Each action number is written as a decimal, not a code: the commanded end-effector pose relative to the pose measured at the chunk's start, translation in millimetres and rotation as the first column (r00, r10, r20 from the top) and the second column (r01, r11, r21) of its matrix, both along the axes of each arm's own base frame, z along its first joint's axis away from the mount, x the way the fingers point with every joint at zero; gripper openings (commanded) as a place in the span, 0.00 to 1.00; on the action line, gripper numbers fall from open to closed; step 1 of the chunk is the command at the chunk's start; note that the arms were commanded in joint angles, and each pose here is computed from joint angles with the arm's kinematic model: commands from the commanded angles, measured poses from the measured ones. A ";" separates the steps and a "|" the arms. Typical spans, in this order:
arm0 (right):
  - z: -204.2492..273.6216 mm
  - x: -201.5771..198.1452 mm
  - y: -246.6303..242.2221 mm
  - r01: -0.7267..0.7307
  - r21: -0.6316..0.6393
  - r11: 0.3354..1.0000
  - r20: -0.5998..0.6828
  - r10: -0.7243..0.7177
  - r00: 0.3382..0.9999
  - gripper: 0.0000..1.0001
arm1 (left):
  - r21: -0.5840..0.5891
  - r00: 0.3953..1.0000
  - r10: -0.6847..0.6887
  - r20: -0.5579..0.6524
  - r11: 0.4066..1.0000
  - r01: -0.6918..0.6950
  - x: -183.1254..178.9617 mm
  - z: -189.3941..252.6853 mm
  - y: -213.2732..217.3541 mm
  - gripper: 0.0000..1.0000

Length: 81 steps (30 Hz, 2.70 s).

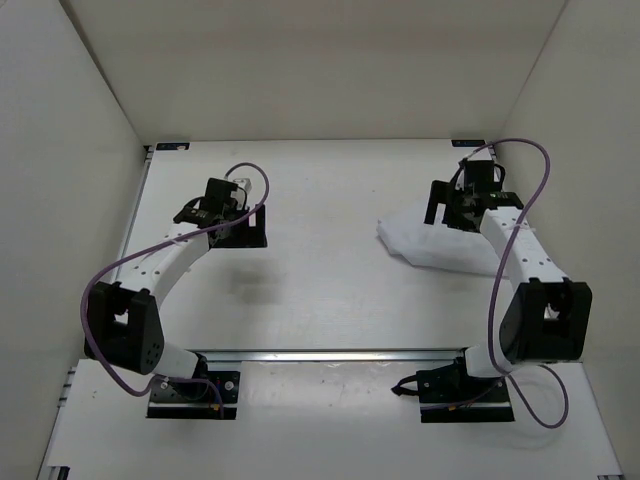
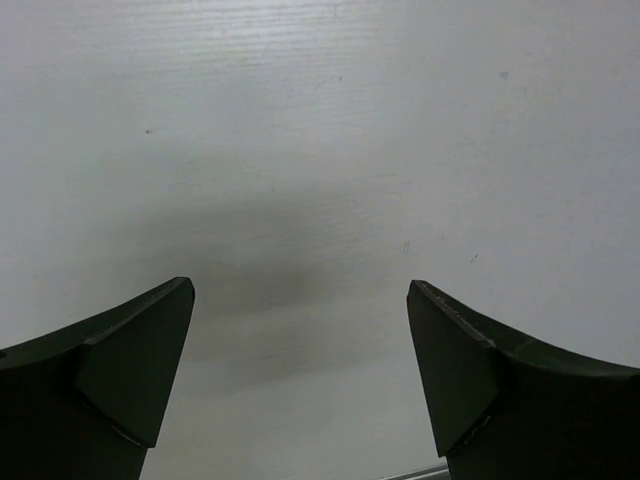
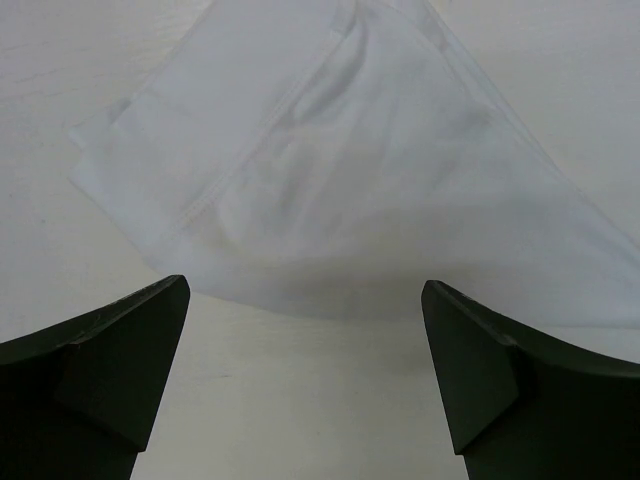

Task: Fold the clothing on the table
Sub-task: Grab the skirt from the pile, then move the skirt to the center of the board

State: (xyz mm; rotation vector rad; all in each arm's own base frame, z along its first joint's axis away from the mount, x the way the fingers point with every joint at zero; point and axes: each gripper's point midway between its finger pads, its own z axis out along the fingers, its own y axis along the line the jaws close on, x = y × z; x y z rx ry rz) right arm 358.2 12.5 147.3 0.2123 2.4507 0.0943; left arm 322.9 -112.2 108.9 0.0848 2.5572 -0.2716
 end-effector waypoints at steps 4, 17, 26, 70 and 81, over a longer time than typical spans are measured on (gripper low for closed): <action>13.8 60.3 -1.4 -0.025 -0.009 1.000 0.065 0.025 0.998 0.99 | -0.023 0.991 0.039 0.127 0.999 -0.037 22.7 35.2 0.1 0.99; -53.3 145.4 3.2 -0.076 -0.079 0.994 -0.075 0.070 0.995 0.99 | -0.003 0.987 0.075 0.141 0.997 -0.075 21.3 34.1 16.1 0.99; -84.0 161.5 17.7 -0.146 -0.088 0.985 -0.126 0.135 0.983 0.85 | -0.026 0.989 0.099 0.115 0.995 -0.096 22.3 23.6 22.6 0.98; 139.3 20.0 190.3 -0.597 0.122 0.793 0.377 0.519 0.767 0.00 | -0.243 0.952 0.080 0.296 0.970 -0.006 -9.9 77.1 -1.7 0.99; -51.5 -117.9 166.9 -0.509 0.328 0.796 0.065 0.518 0.853 0.00 | -0.353 0.990 -0.017 0.140 0.933 0.066 -56.9 30.4 -33.6 0.98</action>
